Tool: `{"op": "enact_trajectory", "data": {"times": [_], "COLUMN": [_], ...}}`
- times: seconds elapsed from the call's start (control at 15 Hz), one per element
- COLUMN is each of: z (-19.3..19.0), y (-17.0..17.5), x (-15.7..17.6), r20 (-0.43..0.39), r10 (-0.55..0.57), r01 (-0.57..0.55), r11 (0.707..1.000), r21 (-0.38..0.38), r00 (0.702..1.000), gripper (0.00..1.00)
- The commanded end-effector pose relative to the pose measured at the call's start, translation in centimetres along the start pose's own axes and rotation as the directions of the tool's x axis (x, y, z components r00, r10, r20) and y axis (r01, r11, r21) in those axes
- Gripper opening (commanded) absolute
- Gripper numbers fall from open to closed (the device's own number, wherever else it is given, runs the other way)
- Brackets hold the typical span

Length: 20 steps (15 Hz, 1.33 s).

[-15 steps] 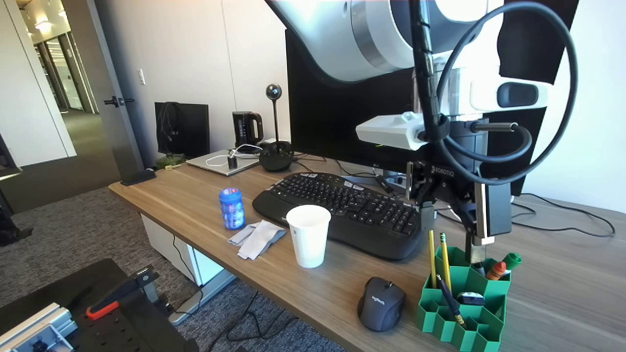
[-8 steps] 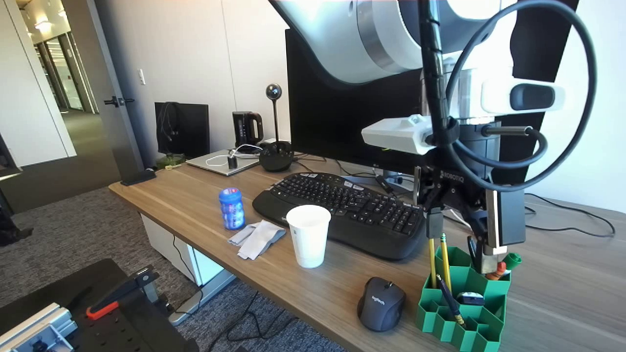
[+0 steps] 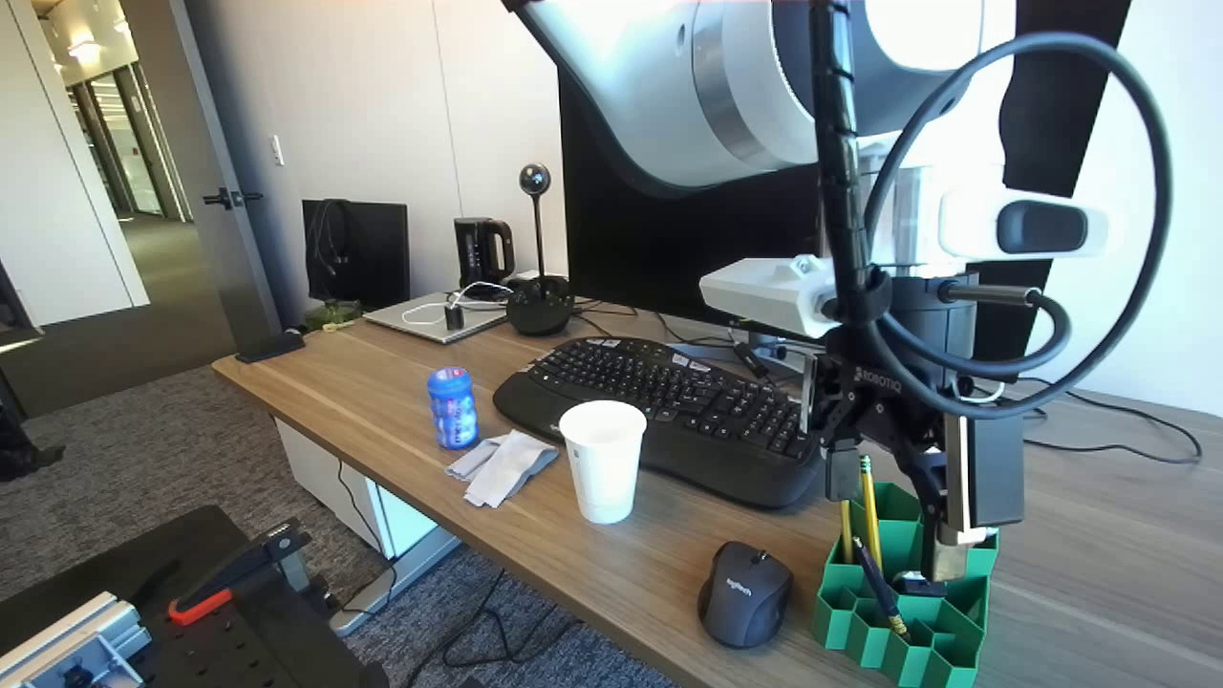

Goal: Pick up the pencil and put it in the cup

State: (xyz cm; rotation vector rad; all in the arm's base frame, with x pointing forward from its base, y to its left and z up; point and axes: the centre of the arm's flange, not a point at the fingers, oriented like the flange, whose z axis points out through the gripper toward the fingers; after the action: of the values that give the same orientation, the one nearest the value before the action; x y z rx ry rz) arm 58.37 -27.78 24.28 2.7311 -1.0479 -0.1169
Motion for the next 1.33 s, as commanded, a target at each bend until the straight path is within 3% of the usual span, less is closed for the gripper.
{"op": "enact_trajectory", "data": {"times": [0.0,0.8,1.0,1.27], "z": [0.4,1.3,1.3,1.2], "y": [0.5,0.0,-0.6,-1.0], "x": [-1.2,-0.4,-0.2,-0.1], "r20": [-0.007,0.003,-0.006,-0.008], "r10": [-0.003,-0.007,-0.013,-0.007], "r01": [0.003,0.008,0.013,0.006], "r11": [1.000,1.000,1.000,1.000], "r21": [-0.001,-0.014,-0.019,-0.018], "r00": [1.000,1.000,1.000,1.000], "gripper": [1.00,1.00,0.65,0.35]}}
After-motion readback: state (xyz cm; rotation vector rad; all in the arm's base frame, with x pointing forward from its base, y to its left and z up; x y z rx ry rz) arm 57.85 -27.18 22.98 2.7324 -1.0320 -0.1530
